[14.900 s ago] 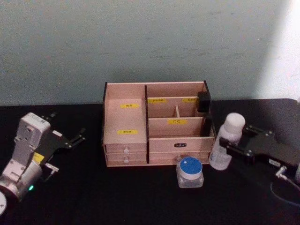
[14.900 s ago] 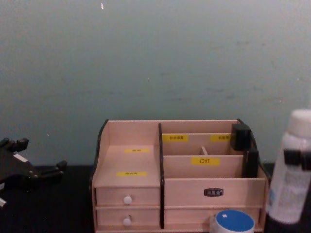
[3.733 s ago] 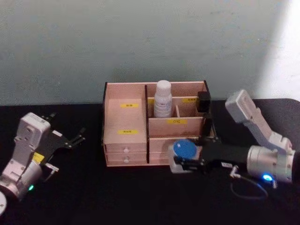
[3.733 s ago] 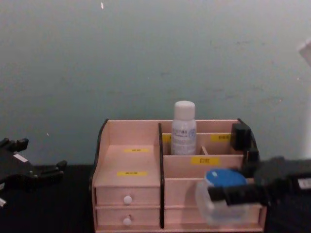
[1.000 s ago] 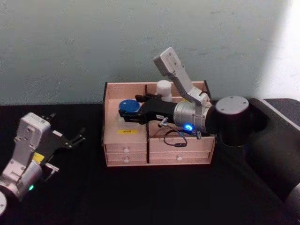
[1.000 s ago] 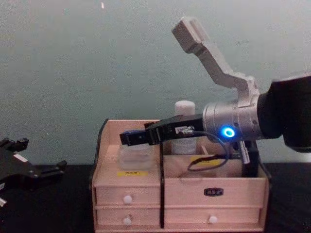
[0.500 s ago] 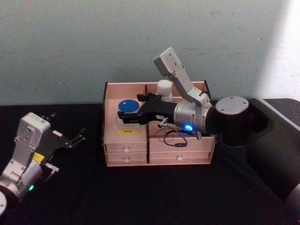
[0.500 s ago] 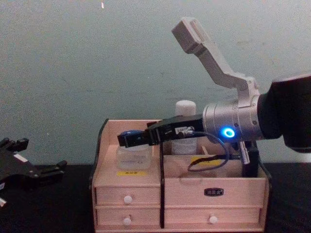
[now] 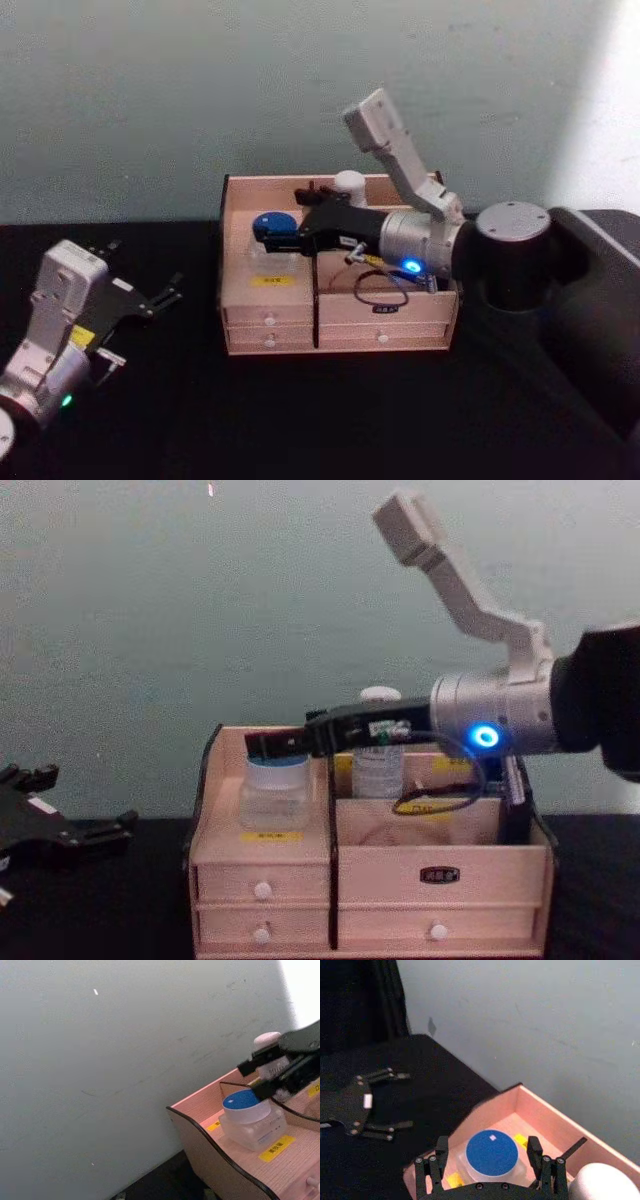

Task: Pick up the facial cleanser and watermelon frost from the table and place them into the tiered storage box.

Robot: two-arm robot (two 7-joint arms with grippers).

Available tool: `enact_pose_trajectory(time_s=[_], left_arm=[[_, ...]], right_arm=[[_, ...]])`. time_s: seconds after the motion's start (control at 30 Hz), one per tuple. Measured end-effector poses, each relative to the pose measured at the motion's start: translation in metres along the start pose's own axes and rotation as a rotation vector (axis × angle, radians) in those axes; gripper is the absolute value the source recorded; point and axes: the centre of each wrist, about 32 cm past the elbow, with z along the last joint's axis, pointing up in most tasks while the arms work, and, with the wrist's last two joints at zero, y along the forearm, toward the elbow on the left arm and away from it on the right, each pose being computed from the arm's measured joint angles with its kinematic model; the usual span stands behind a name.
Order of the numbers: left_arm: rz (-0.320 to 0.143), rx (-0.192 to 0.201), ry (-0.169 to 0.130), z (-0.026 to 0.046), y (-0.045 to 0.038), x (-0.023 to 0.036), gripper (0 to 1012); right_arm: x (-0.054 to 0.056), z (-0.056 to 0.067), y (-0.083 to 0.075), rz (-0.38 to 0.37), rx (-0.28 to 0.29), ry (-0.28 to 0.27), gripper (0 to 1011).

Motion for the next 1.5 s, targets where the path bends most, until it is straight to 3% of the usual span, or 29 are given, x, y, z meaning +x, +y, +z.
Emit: enact_pose_trajectory(time_s=[0.27, 0.43, 0.47, 0.63, 0.73, 0.87, 0.9, 1.23, 1.5], left_arm=[[0.000, 0.000, 0.000, 0.0000, 0.0000, 0.0000, 1001], [0.000, 0.000, 0.000, 0.0000, 0.0000, 0.0000, 1001], [0.000, 0.000, 0.000, 0.0000, 0.0000, 0.0000, 1001], [0.000, 0.000, 0.000, 0.0000, 0.0000, 0.0000, 1001], [0.000, 0.000, 0.000, 0.0000, 0.0000, 0.0000, 1001], [0.000, 0.000, 0.000, 0.0000, 0.0000, 0.0000, 1001], [0.000, 0.000, 0.000, 0.0000, 0.0000, 0.0000, 1001], [0.000, 0.000, 0.000, 0.0000, 0.0000, 0.0000, 1001], [0.000, 0.000, 0.000, 0.0000, 0.0000, 0.0000, 1001]], right_arm=[[-0.004, 0.005, -0.028, 0.026, 0.060, 0.000, 1002], [-0.006, -0.001, -0.050, 0.029, 0.078, 0.002, 1002], [-0.006, -0.006, -0.067, 0.014, 0.092, 0.007, 1002], [-0.005, -0.014, -0.091, -0.040, 0.117, 0.018, 1002], [-0.004, -0.020, -0.107, -0.122, 0.146, 0.024, 1002], [-0.004, -0.026, -0.115, -0.210, 0.173, 0.036, 1003], [-0.003, -0.030, -0.117, -0.264, 0.187, 0.039, 1002], [0.003, -0.051, -0.120, -0.582, 0.227, 0.065, 1003], [0.000, -0.070, -0.116, -0.714, 0.210, 0.047, 1002]])
